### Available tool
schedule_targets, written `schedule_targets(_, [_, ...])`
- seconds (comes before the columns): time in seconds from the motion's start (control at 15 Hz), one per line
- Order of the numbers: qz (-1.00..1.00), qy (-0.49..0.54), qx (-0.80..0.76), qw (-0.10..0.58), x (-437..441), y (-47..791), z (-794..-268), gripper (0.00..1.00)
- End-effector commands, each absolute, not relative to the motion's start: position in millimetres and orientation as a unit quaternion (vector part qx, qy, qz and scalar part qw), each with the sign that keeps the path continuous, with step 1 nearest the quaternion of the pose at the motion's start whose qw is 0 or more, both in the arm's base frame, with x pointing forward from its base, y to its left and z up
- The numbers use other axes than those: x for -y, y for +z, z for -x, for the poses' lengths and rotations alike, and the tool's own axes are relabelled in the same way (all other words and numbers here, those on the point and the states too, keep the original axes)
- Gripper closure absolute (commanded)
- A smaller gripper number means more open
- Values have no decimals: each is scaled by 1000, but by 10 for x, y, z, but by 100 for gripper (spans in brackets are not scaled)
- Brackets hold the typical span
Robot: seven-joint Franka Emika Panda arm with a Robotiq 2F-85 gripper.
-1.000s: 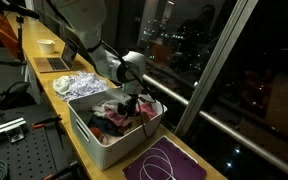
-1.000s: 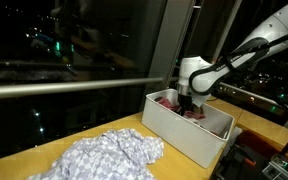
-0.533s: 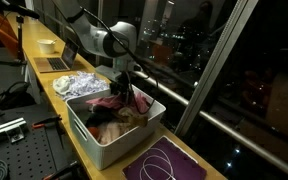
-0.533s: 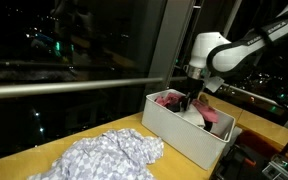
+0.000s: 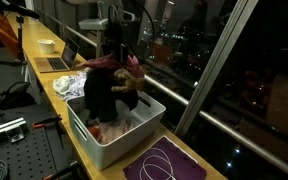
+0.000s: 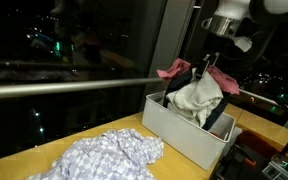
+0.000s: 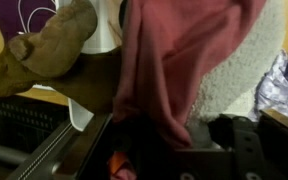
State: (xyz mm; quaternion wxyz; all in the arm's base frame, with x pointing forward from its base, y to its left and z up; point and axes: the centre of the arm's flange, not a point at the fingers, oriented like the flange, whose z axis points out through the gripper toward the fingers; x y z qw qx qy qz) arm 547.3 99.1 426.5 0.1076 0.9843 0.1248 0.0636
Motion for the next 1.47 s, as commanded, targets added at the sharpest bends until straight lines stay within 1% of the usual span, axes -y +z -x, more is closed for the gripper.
schedule_targets(0.0, [-973, 101, -154, 139, -1530, 5096, -5315, 89])
schedule_targets(0.33, [-951, 128, -221, 177, -2724, 5799, -5114, 89])
schedule_targets(0.67, [-930, 128, -282, 200, -3974, 6035, -4906, 89])
schedule_targets(0.87, [-928, 109, -301, 188, -4549, 5835, -4919, 89])
schedule_targets(1.13, [-932, 77, -313, 164, -4805, 5467, -5014, 89])
schedule_targets(1.2, [-933, 73, -314, 160, -4818, 5382, -5006, 39])
schedule_targets(1.27, [-934, 70, -314, 158, -4826, 5357, -5055, 37])
schedule_targets(1.33, [-935, 69, -312, 156, -4792, 5338, -5083, 31])
schedule_targets(1.4, [-937, 68, -307, 155, -4737, 5342, -5121, 23])
